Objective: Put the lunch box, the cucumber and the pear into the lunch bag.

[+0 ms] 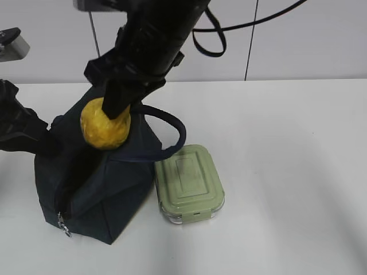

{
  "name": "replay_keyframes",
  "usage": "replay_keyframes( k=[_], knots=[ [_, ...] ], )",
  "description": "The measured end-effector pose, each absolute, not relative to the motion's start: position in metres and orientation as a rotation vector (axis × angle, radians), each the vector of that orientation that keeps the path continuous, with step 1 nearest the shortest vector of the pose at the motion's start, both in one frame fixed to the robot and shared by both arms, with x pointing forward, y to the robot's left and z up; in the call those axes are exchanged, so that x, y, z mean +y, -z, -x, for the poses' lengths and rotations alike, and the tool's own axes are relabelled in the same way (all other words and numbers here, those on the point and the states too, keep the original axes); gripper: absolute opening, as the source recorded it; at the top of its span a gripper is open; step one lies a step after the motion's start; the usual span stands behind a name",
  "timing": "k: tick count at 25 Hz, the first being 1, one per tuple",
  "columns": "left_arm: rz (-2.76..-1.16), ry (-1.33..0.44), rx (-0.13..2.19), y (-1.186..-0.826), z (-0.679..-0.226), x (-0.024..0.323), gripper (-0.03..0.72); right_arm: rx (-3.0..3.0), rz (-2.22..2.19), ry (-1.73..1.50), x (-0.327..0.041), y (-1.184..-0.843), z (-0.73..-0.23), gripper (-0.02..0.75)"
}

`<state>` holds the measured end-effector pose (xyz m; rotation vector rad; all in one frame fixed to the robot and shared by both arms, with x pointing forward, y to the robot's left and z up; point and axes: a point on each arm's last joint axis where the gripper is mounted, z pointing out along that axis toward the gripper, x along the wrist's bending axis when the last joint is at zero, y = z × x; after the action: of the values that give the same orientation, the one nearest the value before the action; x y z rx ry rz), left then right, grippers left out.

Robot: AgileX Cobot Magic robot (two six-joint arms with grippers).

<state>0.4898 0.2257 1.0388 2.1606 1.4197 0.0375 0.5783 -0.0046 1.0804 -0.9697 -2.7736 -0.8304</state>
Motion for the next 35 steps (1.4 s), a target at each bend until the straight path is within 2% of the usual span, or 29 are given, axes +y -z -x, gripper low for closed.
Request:
replay_keyframes(
  k=[5, 8, 13, 16, 24, 29, 32, 33, 34, 35],
  knots=[
    [-2.164, -0.038, 1.419, -1.039, -0.49, 0.226, 0.002, -2.807, 0.999, 0.679, 0.0, -1.05, -0.586, 0.161],
    [-2.164, -0.038, 1.419, -1.039, -0.49, 0.226, 0.002, -2.813, 1.016, 0.665, 0.0, -1.049, -0.588, 0.161],
    [-2.162, -0.042, 1.418, -1.039, -0.49, 0.226, 0.002, -2.81, 1.001, 0.865, 0.0, -1.097, -0.584, 0.161],
    [-2.164, -0.049, 1.417, -1.039, -0.49, 0.226, 0.002, -2.747, 0.97, 0.958, 0.003, -1.112, -0.579, 0.161],
    [-2.174, -0.047, 1.416, -1.039, -0.49, 0.226, 0.002, -2.779, 0.969, 0.798, 0.011, -1.074, -0.59, 0.161],
    [-2.171, -0.043, 1.417, -1.039, -0.49, 0.226, 0.002, -2.802, 0.979, 0.749, 0.012, -1.063, -0.594, 0.17],
    [-2.17, -0.043, 1.417, -1.039, -0.49, 0.226, 0.001, -2.803, 0.977, 0.749, 0.012, -1.063, -0.593, 0.26],
    [-2.17, -0.043, 1.417, -1.039, -0.49, 0.226, 0.001, -2.803, 0.977, 0.749, 0.012, -1.063, -0.593, 0.36],
    [-2.17, -0.043, 1.417, -1.039, -0.49, 0.226, 0.001, -2.803, 0.977, 0.749, 0.012, -1.063, -0.593, 0.395],
    [-2.17, -0.043, 1.417, -1.039, -0.49, 0.226, 0.001, -2.812, 0.98, 0.746, 0.011, -1.064, -0.593, 0.485]
  ],
)
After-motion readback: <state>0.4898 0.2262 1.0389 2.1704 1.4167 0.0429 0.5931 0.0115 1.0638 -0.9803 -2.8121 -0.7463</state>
